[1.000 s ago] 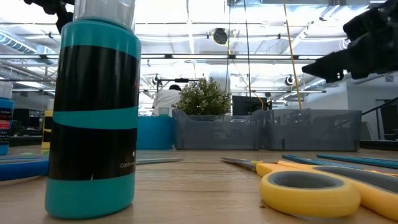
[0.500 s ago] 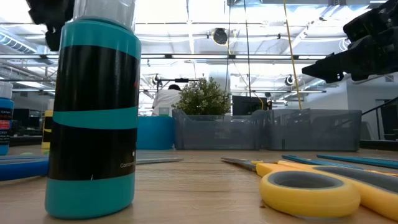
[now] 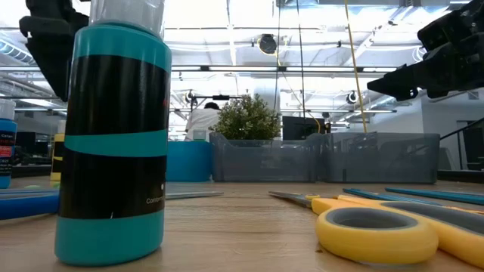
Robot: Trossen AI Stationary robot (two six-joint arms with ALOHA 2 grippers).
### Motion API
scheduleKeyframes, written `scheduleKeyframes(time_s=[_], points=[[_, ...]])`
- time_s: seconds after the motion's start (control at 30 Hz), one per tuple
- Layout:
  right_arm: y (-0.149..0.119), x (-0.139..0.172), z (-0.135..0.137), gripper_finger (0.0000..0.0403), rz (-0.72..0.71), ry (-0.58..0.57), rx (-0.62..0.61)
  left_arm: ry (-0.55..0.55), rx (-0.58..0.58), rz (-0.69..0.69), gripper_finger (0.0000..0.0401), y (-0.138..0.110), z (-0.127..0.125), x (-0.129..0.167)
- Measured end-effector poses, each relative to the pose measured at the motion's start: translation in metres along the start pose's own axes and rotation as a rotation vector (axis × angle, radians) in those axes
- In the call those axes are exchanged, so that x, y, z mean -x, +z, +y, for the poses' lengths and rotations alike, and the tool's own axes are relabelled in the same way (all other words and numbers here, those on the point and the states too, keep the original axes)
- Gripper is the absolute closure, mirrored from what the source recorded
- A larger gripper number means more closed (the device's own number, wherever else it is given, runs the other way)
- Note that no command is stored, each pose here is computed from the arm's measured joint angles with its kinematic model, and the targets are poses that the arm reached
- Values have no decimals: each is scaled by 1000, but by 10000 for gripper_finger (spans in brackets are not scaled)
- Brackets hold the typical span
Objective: Pick & Place Paint Supplies
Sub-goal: Put the yellow paint bottle into the blue bin
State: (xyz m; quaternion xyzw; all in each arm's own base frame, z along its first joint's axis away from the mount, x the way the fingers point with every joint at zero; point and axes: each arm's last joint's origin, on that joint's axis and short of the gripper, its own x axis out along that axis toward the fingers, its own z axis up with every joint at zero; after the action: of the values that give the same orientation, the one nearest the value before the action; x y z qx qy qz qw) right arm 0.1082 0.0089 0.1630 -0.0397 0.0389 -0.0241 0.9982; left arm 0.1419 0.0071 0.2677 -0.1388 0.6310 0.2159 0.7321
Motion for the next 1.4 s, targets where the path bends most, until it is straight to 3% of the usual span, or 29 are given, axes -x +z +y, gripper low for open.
scheduleKeyframes(time_s=[0.53,0.8,1.4], points=[[0,0,0,151,0,0,0,-69,26,39,126,-6,12,-44],[0,0,0,151,0,0,0,-34,49,32,142,-4,16,-45],[0,0,0,151,0,0,0,-28,133,-2,227,1,14,-47]])
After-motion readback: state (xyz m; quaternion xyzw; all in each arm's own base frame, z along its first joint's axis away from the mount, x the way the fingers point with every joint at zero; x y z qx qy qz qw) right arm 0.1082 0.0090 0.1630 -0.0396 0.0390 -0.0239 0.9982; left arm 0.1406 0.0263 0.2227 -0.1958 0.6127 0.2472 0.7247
